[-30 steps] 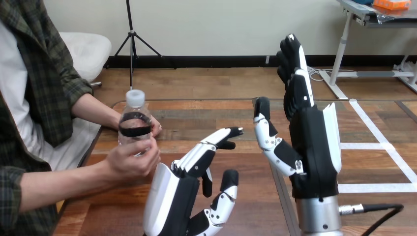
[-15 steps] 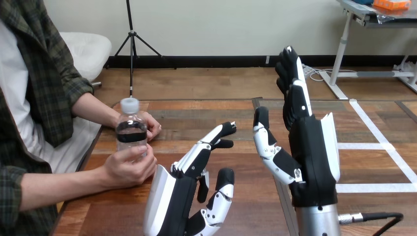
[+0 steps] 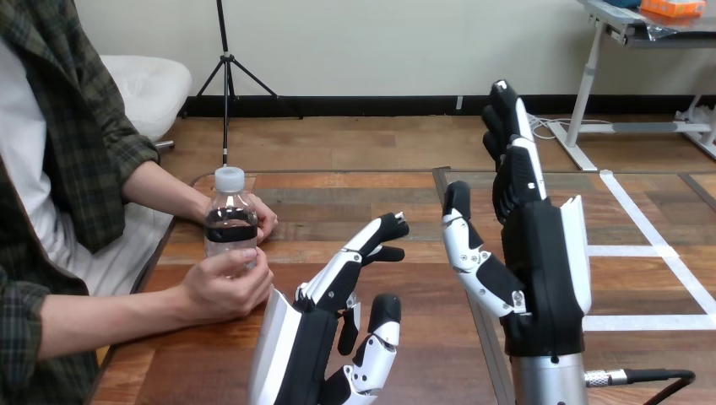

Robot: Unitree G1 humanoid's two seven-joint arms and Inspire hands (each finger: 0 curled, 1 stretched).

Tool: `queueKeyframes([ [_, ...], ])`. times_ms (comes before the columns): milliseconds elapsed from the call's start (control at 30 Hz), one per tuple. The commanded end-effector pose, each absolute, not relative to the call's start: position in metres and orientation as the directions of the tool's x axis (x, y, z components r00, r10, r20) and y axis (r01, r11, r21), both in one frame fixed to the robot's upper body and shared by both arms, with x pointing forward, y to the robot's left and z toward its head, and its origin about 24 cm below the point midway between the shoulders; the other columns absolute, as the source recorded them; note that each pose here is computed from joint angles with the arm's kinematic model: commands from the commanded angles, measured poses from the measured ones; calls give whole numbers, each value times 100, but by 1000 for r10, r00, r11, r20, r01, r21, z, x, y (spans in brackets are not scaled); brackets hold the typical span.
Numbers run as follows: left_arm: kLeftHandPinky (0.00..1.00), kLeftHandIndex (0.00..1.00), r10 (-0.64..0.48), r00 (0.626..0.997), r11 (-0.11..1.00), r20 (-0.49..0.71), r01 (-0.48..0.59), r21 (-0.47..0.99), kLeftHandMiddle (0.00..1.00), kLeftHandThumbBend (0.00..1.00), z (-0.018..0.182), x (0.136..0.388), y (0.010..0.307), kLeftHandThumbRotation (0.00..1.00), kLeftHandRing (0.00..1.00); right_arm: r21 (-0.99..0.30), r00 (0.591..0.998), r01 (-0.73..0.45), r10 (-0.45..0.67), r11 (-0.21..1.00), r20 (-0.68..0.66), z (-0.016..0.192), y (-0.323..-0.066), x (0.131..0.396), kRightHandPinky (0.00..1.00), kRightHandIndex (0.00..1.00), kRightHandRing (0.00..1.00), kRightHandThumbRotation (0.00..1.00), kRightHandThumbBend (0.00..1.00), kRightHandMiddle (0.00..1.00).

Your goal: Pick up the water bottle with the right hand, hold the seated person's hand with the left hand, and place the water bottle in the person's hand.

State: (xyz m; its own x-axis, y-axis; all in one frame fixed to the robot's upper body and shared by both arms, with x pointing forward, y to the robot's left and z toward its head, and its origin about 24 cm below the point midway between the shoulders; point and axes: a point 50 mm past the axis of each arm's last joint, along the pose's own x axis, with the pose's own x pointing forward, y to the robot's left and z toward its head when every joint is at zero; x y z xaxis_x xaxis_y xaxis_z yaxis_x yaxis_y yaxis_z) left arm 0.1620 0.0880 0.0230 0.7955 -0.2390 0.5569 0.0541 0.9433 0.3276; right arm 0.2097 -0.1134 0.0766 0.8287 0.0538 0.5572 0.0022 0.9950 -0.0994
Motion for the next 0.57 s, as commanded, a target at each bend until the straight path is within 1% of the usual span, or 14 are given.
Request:
queueKeyframes([
  [0,0,87,-181,786,966,592,27,258,81,0,31,170,82,77,73,-67,783,-1,42,998,620,90,-111,209,100,98,100,0,0,100],
  [167,0,88,-173,796,971,580,39,237,81,0,32,170,80,84,76,-79,786,10,41,997,617,89,-112,207,100,99,100,0,0,100],
  [200,0,89,-173,798,971,577,40,235,82,0,32,170,80,88,77,-80,787,10,41,997,616,89,-112,207,100,98,100,0,0,100],
  [233,0,89,-172,800,972,575,44,229,82,0,32,169,79,90,78,-80,788,12,40,997,614,89,-112,207,100,98,100,0,0,100],
  [467,0,90,-176,803,976,569,66,208,84,0,33,168,78,95,79,-85,795,25,31,996,605,87,-112,204,100,95,100,0,0,100],
  [533,0,91,-178,805,977,566,76,199,85,0,33,168,78,97,81,-88,797,27,31,996,603,87,-112,204,100,95,100,0,0,100],
])
